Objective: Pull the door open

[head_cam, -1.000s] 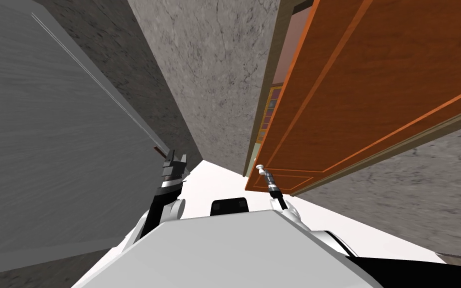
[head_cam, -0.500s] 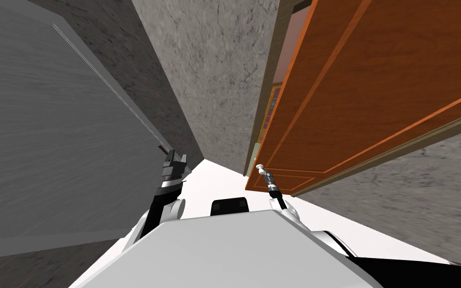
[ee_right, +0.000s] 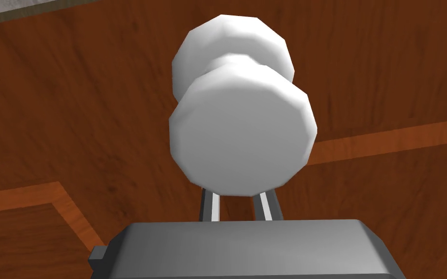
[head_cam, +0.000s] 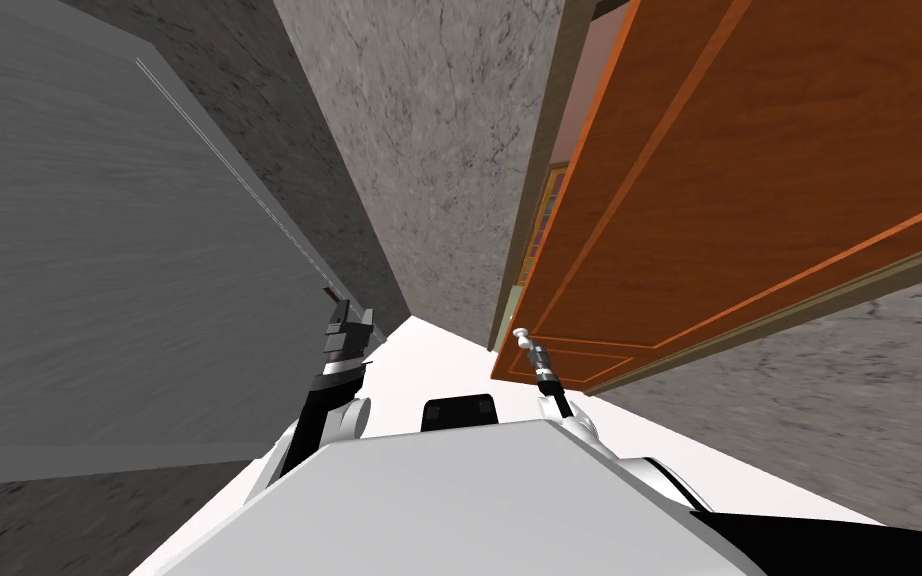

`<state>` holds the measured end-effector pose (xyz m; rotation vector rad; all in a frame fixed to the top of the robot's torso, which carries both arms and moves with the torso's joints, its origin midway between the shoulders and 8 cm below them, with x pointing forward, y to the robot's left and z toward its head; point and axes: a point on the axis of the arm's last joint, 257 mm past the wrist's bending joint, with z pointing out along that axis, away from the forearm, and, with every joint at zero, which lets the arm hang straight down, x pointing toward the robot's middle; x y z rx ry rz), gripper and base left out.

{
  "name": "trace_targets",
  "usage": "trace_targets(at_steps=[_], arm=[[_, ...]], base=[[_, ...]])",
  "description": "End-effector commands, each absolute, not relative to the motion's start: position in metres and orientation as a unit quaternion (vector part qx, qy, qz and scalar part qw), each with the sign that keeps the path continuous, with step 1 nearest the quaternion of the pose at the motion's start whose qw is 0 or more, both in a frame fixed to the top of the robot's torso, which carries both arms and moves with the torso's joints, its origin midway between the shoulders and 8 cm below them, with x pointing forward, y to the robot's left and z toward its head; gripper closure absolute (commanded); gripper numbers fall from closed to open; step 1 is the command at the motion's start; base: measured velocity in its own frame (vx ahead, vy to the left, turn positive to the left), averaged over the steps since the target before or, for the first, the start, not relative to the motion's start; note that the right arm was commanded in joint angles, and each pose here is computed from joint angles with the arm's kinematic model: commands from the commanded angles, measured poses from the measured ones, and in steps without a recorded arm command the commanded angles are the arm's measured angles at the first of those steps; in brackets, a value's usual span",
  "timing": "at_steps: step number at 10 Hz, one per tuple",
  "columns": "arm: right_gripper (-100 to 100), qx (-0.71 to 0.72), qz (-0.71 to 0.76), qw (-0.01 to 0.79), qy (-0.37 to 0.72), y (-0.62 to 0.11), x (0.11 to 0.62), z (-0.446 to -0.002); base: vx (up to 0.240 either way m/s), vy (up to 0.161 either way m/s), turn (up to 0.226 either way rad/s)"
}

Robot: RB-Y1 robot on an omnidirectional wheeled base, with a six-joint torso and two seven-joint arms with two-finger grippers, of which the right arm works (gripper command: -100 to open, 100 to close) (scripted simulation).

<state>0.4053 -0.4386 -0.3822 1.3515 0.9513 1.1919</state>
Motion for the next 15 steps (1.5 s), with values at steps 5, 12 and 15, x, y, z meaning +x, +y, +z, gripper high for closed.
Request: trace_targets(at_steps=[5,12,15], arm=[[100,0.586,0.538,0.494,0.351,-0.43,0.415,-0.376],[-100,0.629,0.561,0.451,0.295,-0.432,0.412,-0.388],[-100,0.648,0.585,0.419,0.25,-0.426,0.417,-0.389]], base=[[-0.031,-0.012,0.047],[-0.057,-0.007,0.031],[-0.084,0.005,0.048]])
